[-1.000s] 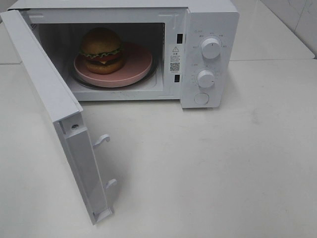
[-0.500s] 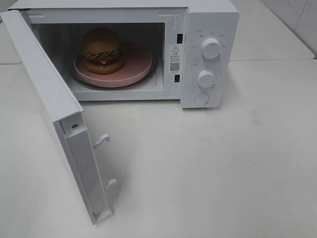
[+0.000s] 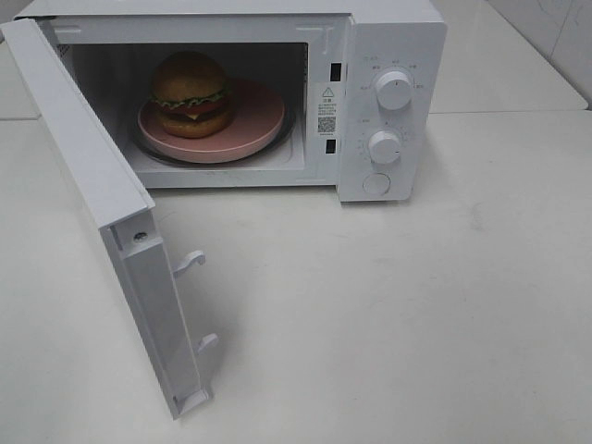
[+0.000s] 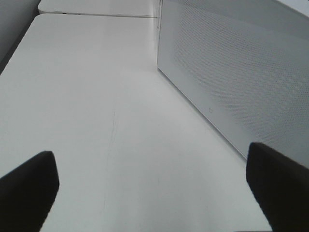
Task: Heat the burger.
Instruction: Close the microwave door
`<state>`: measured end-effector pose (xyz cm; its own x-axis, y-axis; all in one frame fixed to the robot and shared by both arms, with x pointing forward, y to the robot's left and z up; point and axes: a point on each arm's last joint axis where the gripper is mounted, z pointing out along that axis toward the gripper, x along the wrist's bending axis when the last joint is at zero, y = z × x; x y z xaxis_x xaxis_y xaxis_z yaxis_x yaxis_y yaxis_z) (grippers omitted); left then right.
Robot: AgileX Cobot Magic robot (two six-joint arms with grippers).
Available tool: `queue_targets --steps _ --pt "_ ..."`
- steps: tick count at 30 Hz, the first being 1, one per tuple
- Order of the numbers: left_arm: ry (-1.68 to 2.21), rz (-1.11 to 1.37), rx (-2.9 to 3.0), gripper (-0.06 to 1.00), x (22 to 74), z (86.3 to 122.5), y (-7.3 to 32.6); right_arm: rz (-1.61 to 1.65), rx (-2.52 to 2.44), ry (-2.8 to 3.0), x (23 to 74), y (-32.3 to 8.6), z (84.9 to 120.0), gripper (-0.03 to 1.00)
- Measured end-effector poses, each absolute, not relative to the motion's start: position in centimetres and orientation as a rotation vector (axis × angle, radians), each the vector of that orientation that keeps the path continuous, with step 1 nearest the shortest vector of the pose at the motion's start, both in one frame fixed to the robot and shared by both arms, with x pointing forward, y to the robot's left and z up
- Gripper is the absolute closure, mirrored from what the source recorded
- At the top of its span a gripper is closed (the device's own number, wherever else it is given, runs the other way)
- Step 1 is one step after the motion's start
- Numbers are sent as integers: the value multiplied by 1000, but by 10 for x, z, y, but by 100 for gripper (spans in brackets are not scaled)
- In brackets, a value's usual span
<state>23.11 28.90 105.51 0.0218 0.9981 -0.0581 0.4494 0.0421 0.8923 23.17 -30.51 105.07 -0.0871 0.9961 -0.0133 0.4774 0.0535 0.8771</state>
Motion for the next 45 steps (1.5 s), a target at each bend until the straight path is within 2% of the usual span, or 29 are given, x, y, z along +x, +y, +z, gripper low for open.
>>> queue_targets --steps 25,35,37,38,39,40,41,43,44,45 --pt "1545 880 1519 -3 232 1055 289 964 1500 1650 232 -305 1051 21" --pt "1575 862 1510 -2 254 1068 292 964 1500 1650 232 -305 1051 21" --pt "1567 878 1488 5 264 1073 293 964 1500 1650 232 -305 1051 21" --pt "1567 878 1488 5 264 1073 293 964 1500 1650 232 -305 1051 21" --pt "1558 894 1469 17 271 1076 294 964 1500 1650 232 -305 1051 21" --pt "1560 896 1467 23 275 1077 295 965 1501 1649 232 -305 1051 21" --pt "1560 896 1467 23 275 1077 295 965 1501 1649 232 -305 1051 21" --pt "1570 896 1460 54 289 1079 297 965 1502 1649 232 -305 1051 21" --pt "1570 896 1460 54 289 1079 297 965 1502 1649 232 -305 1051 21" --pt "1576 893 1462 62 293 1079 297 965 1502 1649 232 -305 1051 21"
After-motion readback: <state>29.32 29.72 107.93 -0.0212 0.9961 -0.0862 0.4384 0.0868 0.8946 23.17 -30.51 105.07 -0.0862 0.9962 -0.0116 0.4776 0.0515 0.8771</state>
